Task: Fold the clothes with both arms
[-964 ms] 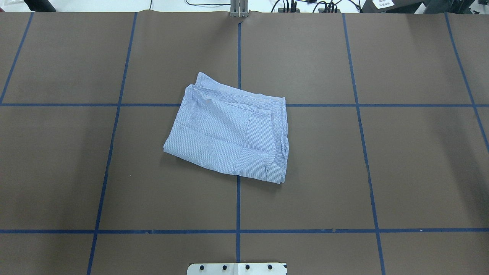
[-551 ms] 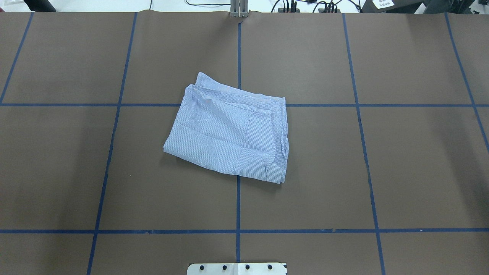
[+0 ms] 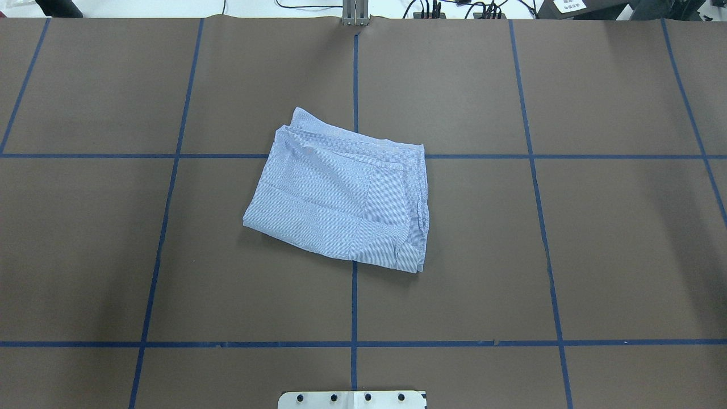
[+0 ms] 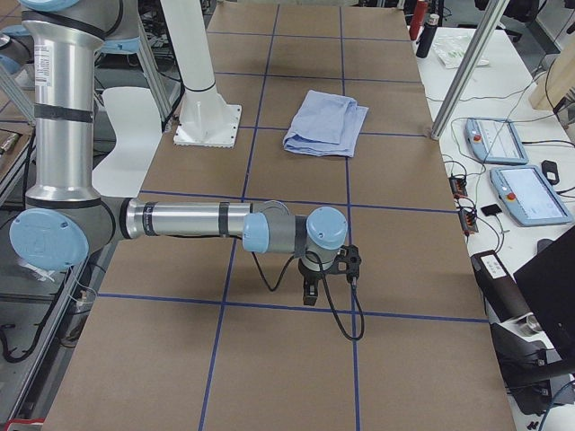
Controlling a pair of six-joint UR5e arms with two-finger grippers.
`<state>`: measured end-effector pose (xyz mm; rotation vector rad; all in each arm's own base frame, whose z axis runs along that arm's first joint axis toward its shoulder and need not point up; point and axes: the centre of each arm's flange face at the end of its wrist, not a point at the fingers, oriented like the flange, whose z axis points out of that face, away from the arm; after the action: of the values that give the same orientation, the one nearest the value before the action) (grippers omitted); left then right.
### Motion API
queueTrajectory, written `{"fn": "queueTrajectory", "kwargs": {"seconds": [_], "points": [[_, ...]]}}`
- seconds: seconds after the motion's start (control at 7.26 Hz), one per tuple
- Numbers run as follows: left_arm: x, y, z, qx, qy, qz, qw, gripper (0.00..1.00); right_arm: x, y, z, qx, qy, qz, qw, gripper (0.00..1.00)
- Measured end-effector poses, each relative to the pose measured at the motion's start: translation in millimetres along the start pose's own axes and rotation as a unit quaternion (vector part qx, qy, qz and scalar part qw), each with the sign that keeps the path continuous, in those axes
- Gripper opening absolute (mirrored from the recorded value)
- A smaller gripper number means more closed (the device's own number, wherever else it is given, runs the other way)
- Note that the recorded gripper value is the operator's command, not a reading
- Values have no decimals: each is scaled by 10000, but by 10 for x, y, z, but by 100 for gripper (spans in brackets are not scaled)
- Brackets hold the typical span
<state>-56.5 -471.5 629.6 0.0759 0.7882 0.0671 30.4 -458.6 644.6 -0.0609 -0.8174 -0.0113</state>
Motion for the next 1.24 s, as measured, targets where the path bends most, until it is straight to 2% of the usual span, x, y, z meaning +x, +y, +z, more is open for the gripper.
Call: {"fn": "queueTrajectory", "kwargs": {"seconds": [0.55, 1.24], "points": [[-4, 6, -4, 26, 2, -132, 9999, 99, -11, -1, -43, 48, 17, -2, 10000, 100], [25, -15, -34, 58, 2, -191, 9998, 99, 152, 14, -280, 312, 19, 164, 9994, 100]]}}
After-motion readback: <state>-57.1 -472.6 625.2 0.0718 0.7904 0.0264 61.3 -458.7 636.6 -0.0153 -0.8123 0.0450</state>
